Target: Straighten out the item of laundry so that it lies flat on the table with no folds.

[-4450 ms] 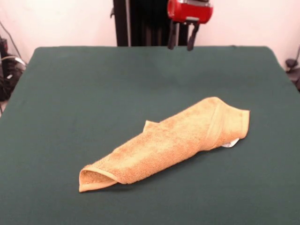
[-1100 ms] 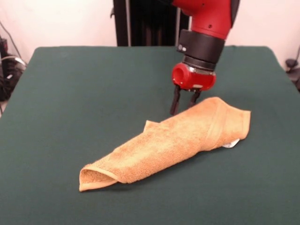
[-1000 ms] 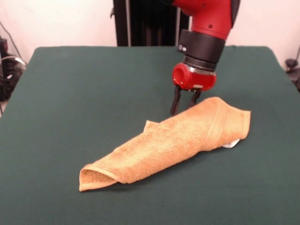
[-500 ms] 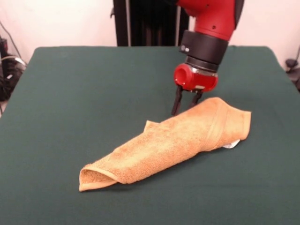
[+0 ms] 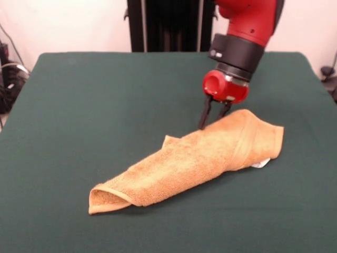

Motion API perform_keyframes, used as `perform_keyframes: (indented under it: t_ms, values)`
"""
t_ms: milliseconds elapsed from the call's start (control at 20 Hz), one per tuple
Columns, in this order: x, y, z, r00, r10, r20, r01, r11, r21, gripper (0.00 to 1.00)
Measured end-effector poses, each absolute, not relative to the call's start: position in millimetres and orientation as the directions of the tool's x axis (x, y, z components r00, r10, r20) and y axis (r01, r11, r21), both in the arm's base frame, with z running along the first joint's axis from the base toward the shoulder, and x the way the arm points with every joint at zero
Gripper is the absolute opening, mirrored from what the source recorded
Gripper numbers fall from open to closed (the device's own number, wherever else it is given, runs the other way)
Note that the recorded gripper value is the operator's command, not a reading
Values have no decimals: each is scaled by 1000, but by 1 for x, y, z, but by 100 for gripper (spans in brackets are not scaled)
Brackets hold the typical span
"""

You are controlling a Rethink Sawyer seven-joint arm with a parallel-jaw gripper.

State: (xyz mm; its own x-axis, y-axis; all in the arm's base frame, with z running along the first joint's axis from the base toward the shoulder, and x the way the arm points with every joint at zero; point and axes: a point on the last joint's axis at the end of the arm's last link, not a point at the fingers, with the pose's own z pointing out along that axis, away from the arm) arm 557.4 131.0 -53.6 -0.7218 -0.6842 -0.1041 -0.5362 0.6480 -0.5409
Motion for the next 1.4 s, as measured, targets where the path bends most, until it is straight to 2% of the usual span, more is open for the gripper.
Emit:
perform_keyframes:
  t_ms: [150,600,650,1050,1400]
  values:
    - [558,147,-55,-663,-746,-67,-575,564,-593,100]
    - [565,168,-61,-553,-831,-61,-604,450,-658,100]
    - [571,172,-62,-540,-835,-108,-581,462,-670,0]
    - [594,177,-56,-500,-829,-251,-513,517,-685,0]
    - [624,140,-38,-505,-762,-405,-445,632,-634,0]
